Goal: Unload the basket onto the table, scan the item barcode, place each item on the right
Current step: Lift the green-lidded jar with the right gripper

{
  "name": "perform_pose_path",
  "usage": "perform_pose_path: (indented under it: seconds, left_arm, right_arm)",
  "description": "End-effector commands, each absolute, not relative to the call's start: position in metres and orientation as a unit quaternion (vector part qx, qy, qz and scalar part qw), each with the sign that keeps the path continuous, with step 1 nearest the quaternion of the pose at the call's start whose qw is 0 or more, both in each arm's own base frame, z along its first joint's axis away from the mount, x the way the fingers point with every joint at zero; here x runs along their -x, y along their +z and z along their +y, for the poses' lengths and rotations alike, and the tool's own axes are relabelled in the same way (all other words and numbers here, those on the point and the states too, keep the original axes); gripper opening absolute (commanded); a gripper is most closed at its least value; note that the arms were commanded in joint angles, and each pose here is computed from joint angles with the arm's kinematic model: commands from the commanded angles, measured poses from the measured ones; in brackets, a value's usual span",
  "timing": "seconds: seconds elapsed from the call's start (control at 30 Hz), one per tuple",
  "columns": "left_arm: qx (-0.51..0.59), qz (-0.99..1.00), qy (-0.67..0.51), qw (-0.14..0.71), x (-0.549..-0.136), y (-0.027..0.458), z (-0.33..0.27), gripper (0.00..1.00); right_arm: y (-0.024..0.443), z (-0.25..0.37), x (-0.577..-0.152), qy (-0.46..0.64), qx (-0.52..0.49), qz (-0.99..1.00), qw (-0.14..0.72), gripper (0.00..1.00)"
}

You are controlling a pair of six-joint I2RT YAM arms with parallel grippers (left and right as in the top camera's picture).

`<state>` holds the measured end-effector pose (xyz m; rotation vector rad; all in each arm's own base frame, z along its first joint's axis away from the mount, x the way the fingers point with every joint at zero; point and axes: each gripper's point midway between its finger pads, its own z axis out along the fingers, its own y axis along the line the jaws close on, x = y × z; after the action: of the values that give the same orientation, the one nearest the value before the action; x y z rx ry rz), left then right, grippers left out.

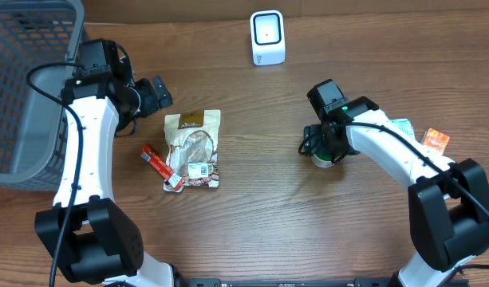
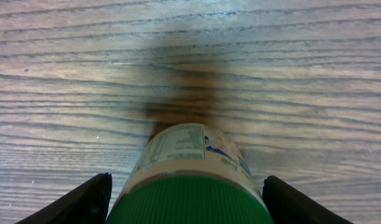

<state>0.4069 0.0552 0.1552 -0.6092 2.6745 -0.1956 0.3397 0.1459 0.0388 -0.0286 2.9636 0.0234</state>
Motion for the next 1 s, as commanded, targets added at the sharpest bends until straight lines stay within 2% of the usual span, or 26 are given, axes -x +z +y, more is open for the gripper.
perform_pose_path:
  seconds: [0.0,0.43,0.53,0.63,0.73,0.97]
  left_arm:
    - [0.224,0.95,-0.07,0.205,-0.4095,0.1627,0.0576,1.0]
    - [0.224,0.95,-0.07,0.205,-0.4094,0.1627,0.0576,1.0]
    - [0.224,0.95,-0.07,0.205,-0.4094,0.1627,0.0575,1.0]
    - [0.224,0.95,-0.07,0.205,-0.4095,0.1627,0.0576,1.0]
    - [0.224,0.95,-0.07,0.205,-0.4094,0.1627,0.0576,1.0]
    - [0.224,0.95,-0.07,0.205,-0.4095,0.1627,0.0576,1.0]
  right_arm:
    - [0.0309,0.1426,-0.3356,0.003,0.013,0.996,0.088,0.78]
    - [0.0271,0.1409,-0.3318,0.001,0.013,0.997,0.082,0.74]
    - [0.0269,0.1408,-0.3314,0.001,0.009,0.997,0.082,0.67]
    - [0.0268,0.1407,-0.3313,0.001,0.009,0.997,0.081,0.68]
    - [0.025,0.1388,-0.3273,-0.003,0.012,0.997,0.074,0.77]
    - [0.025,0.1409,-0.3331,0.001,0.011,0.996,0.087,0.72]
